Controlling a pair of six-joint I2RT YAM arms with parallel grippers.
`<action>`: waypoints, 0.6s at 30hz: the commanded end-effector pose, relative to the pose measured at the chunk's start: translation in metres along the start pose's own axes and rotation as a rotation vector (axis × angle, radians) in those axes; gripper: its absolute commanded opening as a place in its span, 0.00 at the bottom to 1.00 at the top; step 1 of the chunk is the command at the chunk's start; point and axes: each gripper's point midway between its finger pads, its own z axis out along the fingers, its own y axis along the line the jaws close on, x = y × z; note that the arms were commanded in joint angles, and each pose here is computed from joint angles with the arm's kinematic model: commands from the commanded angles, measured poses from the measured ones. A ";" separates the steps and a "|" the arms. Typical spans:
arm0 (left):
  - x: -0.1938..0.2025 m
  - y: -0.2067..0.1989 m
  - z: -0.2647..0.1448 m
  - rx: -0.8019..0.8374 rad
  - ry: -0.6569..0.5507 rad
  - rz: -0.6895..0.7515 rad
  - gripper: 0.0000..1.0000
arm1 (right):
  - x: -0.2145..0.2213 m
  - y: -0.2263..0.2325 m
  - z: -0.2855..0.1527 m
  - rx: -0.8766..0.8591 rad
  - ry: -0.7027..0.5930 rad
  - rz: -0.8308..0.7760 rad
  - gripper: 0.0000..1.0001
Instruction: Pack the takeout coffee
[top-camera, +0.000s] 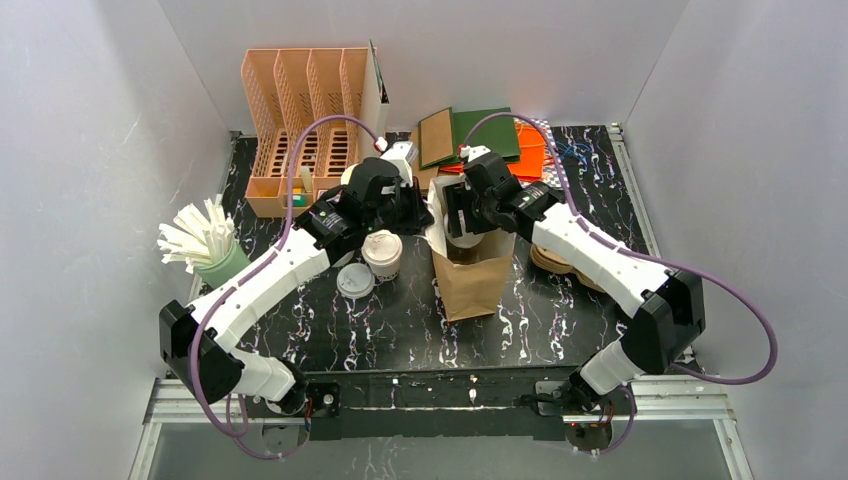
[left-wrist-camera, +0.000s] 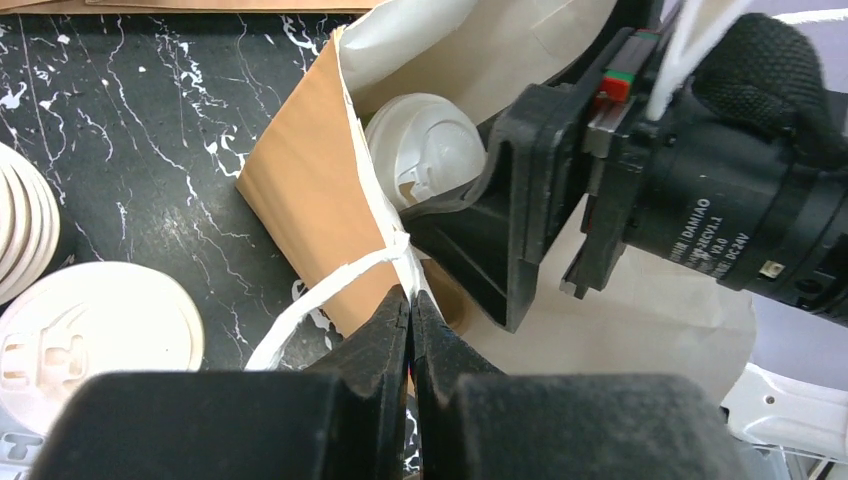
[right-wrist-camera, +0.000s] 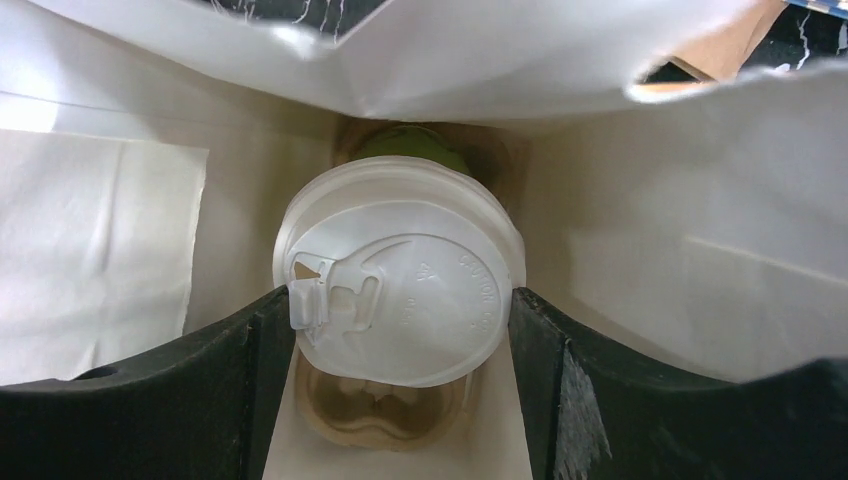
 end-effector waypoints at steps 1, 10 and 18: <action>0.018 0.004 0.003 0.004 0.092 0.054 0.00 | -0.008 0.004 -0.004 -0.016 0.009 -0.022 0.35; 0.013 -0.005 -0.003 0.035 0.127 0.122 0.00 | 0.007 -0.004 0.014 0.034 0.060 -0.047 0.35; -0.001 -0.009 -0.010 0.037 0.087 0.140 0.41 | 0.014 -0.009 0.038 0.070 0.056 -0.082 0.35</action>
